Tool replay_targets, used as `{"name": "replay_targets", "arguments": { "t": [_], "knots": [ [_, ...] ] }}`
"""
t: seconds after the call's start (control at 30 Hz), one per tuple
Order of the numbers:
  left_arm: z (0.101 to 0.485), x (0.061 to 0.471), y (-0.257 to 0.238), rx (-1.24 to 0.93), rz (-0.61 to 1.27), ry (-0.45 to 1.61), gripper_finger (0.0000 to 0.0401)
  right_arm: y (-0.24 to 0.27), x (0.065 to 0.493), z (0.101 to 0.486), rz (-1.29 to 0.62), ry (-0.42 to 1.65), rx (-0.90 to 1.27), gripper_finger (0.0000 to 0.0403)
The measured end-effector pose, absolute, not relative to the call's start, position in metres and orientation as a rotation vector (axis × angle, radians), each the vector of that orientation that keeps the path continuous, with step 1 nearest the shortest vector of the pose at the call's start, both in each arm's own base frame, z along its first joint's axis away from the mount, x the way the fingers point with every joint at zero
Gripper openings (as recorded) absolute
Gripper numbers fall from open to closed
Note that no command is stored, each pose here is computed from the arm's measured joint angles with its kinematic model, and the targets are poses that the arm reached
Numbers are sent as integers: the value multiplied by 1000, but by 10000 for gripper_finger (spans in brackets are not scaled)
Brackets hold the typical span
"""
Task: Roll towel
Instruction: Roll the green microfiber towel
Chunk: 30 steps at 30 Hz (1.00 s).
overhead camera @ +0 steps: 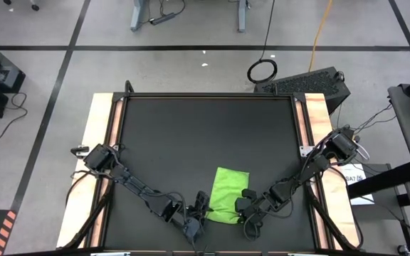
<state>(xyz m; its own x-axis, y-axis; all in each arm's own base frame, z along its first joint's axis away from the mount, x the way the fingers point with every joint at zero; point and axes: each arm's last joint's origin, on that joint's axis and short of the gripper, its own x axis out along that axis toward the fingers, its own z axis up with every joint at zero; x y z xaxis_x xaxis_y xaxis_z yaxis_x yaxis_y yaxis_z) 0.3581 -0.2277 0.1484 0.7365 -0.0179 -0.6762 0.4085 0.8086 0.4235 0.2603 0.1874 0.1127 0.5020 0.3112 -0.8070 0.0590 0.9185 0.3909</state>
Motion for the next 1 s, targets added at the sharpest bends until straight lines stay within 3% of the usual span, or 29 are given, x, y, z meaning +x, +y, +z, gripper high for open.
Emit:
{"name": "replay_targets", "arguments": {
  "t": [0.47,0.67,0.8,1.0],
  "knots": [
    [123,365,-222,647,-327,770,241,187,261,113,145,1039,412,4],
    [123,374,-208,510,-318,795,234,188,262,114,153,1020,415,4],
    [122,380,-199,443,-349,813,179,189,263,114,167,1003,408,4],
    [121,383,-192,397,-424,827,46,190,263,114,181,1004,396,7]
  ]
}}
